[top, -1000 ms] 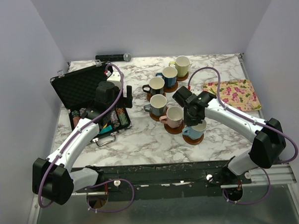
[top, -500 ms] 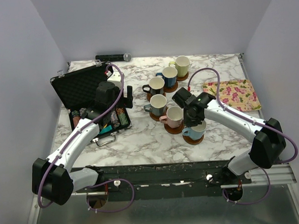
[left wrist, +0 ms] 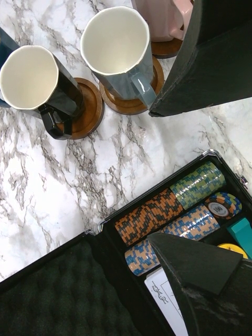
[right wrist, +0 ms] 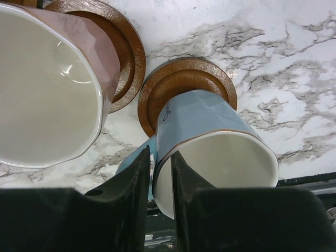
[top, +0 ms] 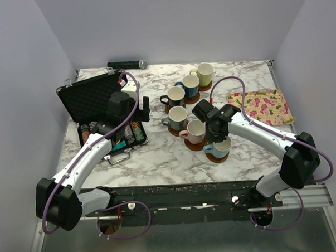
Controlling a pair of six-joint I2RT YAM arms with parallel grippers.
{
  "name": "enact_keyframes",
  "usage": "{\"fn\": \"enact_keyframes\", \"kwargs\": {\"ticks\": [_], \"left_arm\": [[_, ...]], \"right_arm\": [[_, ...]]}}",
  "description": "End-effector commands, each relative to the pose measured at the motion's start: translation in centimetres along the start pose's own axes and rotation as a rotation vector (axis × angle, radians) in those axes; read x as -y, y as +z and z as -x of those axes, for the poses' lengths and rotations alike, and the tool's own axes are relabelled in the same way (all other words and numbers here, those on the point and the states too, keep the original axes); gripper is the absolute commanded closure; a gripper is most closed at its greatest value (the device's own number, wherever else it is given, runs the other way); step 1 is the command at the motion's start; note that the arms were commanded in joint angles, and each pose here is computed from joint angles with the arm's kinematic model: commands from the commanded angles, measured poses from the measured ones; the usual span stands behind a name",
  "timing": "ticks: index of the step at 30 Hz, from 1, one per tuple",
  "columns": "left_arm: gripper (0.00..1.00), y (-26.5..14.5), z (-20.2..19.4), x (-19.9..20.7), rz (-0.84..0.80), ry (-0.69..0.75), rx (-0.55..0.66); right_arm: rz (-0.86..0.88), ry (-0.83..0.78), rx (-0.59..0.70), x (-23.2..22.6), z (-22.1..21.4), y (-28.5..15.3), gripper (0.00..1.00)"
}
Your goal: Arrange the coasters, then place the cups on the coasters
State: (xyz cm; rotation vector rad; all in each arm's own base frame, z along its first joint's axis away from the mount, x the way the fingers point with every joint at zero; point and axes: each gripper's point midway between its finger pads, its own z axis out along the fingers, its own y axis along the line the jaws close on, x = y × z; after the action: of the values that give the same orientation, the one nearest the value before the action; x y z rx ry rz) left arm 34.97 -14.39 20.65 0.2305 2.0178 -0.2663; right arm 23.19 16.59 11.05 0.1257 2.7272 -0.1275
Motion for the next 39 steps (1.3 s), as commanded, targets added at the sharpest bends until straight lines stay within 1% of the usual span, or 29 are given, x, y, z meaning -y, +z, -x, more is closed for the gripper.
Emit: {"fn": "enact_keyframes", "kwargs": {"ticks": [1, 7, 10, 13, 18, 19, 24, 28, 33, 36, 39], "left_arm": [[0.01, -0.7, 1.0, -0.2, 0.014, 0.012, 0.027], [0.01, -0.7, 1.0, 0.0, 0.008, 0.009, 0.026], [0.01, -0.6, 1.0, 0.0, 0.008, 0.009, 0.026], [0.01, -0.6, 1.0, -0.1, 0.01, 0.009, 0.027], [0.01, -0.6, 0.9, -0.1, 0.012, 0.005, 0.027], [0.01, -0.6, 1.0, -0.2, 0.015, 0.003, 0.027], [0.01, -0.7, 1.1, -1.1, 0.034, -0.025, 0.029], [0.01, -0.7, 1.2, -1.9, 0.044, -0.049, 0.038], [0.01, -0.5, 1.2, -4.3, 0.101, -0.09, 0.048], [0.01, 0.0, 1.4, -6.5, 0.134, -0.131, 0.057], [0.01, 0.6, 1.1, -9.4, 0.194, -0.184, 0.046]], "right_arm": [[-0.014, 0.015, 0.053, -0.1, 1.3, -0.8, 0.7], [0.019, 0.026, 0.081, -0.3, 1.8, -1.7, 0.63], [0.045, 0.028, 0.098, -0.2, 2.1, -2.4, 0.61], [0.075, 0.033, 0.12, -0.1, 2.2, -3.1, 0.57], [0.118, 0.034, 0.157, 0.1, 2.4, -4.1, 0.52], [0.119, 0.034, 0.164, 0.2, 2.5, -4.2, 0.5], [0.188, 0.009, 0.239, -0.3, 3.7, -5.0, 0.32], [0.267, 0.004, 0.292, 0.0, 5.7, -5.4, 0.28], [0.358, 0.044, 0.39, 2.6, 9.7, -5.5, 0.26], [0.373, 0.079, 0.444, 5.5, 12.3, -4.6, 0.26], [0.385, 0.141, 0.466, 8.6, 14.4, -3.4, 0.26]]}}
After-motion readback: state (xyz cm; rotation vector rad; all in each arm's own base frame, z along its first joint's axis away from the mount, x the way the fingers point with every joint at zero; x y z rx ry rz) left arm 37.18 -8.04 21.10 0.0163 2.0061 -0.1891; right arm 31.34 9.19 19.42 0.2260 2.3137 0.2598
